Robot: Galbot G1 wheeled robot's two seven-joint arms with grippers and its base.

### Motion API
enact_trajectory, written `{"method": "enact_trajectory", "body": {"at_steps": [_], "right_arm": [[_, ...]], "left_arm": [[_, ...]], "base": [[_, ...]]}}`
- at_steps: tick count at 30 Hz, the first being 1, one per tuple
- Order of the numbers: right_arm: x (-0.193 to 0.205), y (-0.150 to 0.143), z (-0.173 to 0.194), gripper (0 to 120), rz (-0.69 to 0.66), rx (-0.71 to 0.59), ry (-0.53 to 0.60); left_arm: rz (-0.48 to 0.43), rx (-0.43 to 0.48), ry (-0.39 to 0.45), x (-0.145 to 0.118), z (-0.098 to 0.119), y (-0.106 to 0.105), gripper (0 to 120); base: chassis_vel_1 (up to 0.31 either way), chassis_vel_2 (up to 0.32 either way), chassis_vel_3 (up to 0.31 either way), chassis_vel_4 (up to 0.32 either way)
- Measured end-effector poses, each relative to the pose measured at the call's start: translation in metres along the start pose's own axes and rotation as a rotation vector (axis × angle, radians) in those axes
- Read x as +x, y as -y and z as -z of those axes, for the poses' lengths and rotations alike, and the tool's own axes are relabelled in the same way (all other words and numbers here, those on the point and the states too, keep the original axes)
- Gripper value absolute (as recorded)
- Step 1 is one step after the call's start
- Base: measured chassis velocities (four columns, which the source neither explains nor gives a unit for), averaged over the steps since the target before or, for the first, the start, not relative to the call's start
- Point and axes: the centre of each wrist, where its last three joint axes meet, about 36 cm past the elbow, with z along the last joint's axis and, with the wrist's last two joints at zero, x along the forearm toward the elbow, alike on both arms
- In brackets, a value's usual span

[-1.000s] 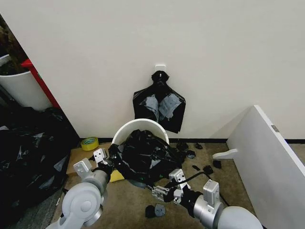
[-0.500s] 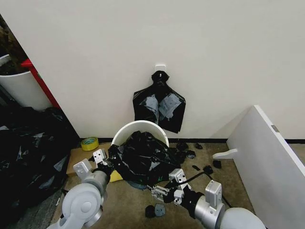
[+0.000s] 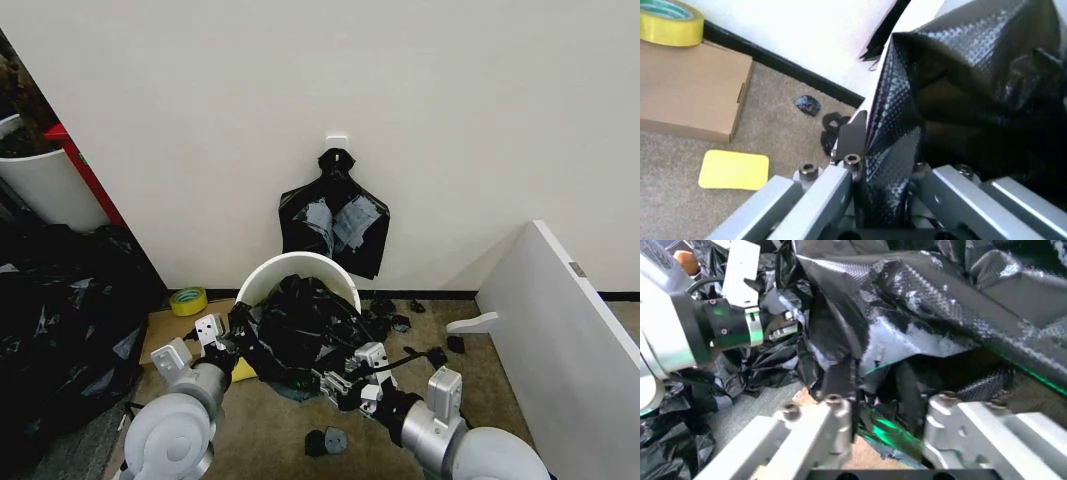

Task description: Place the garbage bag over the trash bin.

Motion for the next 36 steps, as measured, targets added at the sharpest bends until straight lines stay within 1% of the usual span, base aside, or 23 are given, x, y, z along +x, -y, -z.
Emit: {"method": "enact_trajectory", "body": {"at_steps": [4,11,13,17,18,19,22,25,26,29,33,36], "right_arm": [[0.002,-0.001,0.001,0,0.007,0.001,-0.004],[0.004,-0.003,0.005,0,0.03,-0.018,0.003],[0.006,-0.004,0.008,0,0.061,-0.043,0.022],[0.006,-0.006,0.021,0,0.142,-0.091,0.097],[0.005,-0.006,0.025,0,0.155,-0.104,0.114],[0.005,-0.006,0.025,0,0.155,-0.104,0.114],[0.001,-0.006,0.036,0,0.187,-0.151,0.179],[-0.005,-0.004,0.044,0,0.162,-0.19,0.226],[-0.005,-0.004,0.044,0,0.162,-0.19,0.226],[-0.014,0.002,0.049,0,0.097,-0.213,0.248],[-0.025,0.01,0.054,0,-0.002,-0.238,0.268],[-0.027,0.013,0.055,0,-0.027,-0.237,0.269]], "left_arm": [[0.003,-0.012,0.002,0.002,-0.002,-0.001,2],[0.004,-0.025,0.007,0.002,-0.003,-0.002,2],[0.006,-0.042,0.005,0.002,-0.007,-0.004,2],[-0.001,-0.114,0.0,0.004,-0.021,-0.009,2],[-0.007,-0.132,-0.002,0.006,-0.025,-0.01,2],[-0.007,-0.132,-0.002,0.006,-0.025,-0.01,2],[-0.033,-0.194,0.006,0.01,-0.035,-0.011,2],[-0.055,-0.264,0.029,0.013,-0.042,-0.012,2],[-0.055,-0.264,0.029,0.013,-0.042,-0.012,2],[-0.071,-0.321,0.048,0.017,-0.047,-0.014,2],[-0.085,-0.334,0.058,0.02,-0.047,-0.013,2],[-0.089,-0.335,0.057,0.02,-0.047,-0.013,2]], "base": [[0.0,0.0,0.0,0.0],[0.0,0.0,0.0,0.0],[0.0,0.0,0.0,0.0],[0.0,0.0,0.0,0.0],[0.0,0.0,0.0,0.0],[0.0,0.0,0.0,0.0],[0.0,0.0,0.0,0.0],[0.0,0.0,0.0,0.0],[0.0,0.0,0.0,0.0],[0.0,0.0,0.0,0.0],[0.0,0.0,0.0,0.0],[0.0,0.0,0.0,0.0]]}}
